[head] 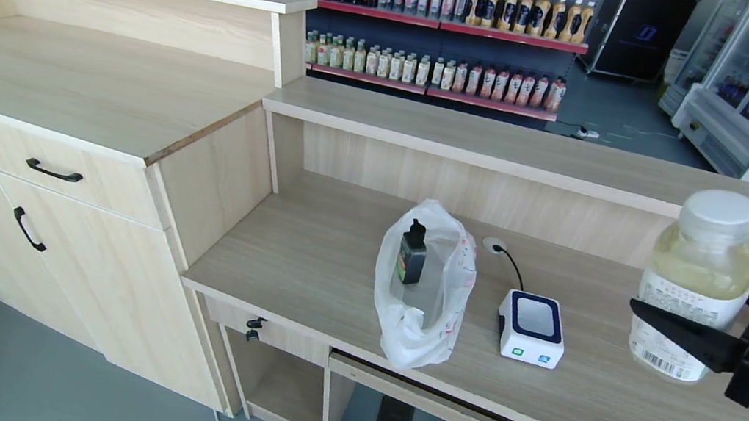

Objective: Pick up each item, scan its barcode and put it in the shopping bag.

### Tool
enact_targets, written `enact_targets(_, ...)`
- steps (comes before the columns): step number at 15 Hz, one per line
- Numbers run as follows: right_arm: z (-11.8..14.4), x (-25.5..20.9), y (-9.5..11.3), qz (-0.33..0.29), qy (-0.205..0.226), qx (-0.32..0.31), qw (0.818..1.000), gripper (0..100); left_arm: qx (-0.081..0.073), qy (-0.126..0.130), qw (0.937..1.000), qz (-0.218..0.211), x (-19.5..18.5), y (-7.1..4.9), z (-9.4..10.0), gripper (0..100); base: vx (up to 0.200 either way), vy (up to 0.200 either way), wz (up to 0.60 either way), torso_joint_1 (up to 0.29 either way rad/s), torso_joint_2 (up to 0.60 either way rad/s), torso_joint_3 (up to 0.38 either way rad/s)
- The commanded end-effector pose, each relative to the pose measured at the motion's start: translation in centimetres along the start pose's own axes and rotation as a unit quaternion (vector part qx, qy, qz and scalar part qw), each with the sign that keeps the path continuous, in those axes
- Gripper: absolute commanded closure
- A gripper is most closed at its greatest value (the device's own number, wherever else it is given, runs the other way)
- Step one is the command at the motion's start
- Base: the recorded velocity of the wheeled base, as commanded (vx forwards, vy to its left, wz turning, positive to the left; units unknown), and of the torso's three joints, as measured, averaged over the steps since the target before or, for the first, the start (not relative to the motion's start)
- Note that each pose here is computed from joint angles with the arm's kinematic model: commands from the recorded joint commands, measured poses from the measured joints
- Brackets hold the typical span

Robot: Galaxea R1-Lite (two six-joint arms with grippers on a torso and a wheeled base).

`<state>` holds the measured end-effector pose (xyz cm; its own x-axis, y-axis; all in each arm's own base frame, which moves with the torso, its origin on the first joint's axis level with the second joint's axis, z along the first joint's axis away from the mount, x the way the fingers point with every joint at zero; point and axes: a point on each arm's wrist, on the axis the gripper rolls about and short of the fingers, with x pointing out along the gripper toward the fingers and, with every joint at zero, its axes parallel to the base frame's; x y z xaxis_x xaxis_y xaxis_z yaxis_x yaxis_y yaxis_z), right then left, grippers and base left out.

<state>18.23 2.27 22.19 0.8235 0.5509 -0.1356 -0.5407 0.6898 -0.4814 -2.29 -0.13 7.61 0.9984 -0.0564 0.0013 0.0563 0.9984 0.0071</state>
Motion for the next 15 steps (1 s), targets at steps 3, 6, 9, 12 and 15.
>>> enact_targets(3, -4.9, 2.2, -3.4, -0.111, 0.079, -0.067, 0.988, 100, 0.0, 0.0, 1.0, 0.0, 0.0, 0.0, 0.0, 0, 0.0, 0.0, 0.0, 0.0, 0.0, 0.0)
enact_targets(6, -7.2, 3.1, -5.0, -0.149, 0.085, -0.132, 0.976, 100, 0.0, 0.001, 1.0, 0.001, 0.0, 0.0, 0.0, 0, 0.0, 0.0, 0.0, 0.0, 0.0, 0.0)
enact_targets(9, -10.2, 4.1, -6.0, -0.151, 0.117, -0.187, 0.964, 100, 0.0, 0.0, 1.0, 0.0, 0.0, 0.0, 0.0, 0, 0.0, 0.0, 0.4, 0.0, 0.0, 0.002)
enact_targets(12, -12.6, 5.4, -6.3, -0.165, 0.098, -0.21, 0.959, 100, 0.0, 0.0, 1.0, 0.0, 0.0, 0.0, 0.0, 0, 0.0, 0.0, 0.6, 0.004, 0.0, 0.002)
enact_targets(15, -14.7, 7.2, -6.3, -0.115, 0.029, -0.238, 0.964, 100, 0.0, 0.001, 1.0, 0.0, 0.0, 0.0, 0.0, 0, 0.0, 0.0, 0.2, 0.002, 0.0, 0.001)
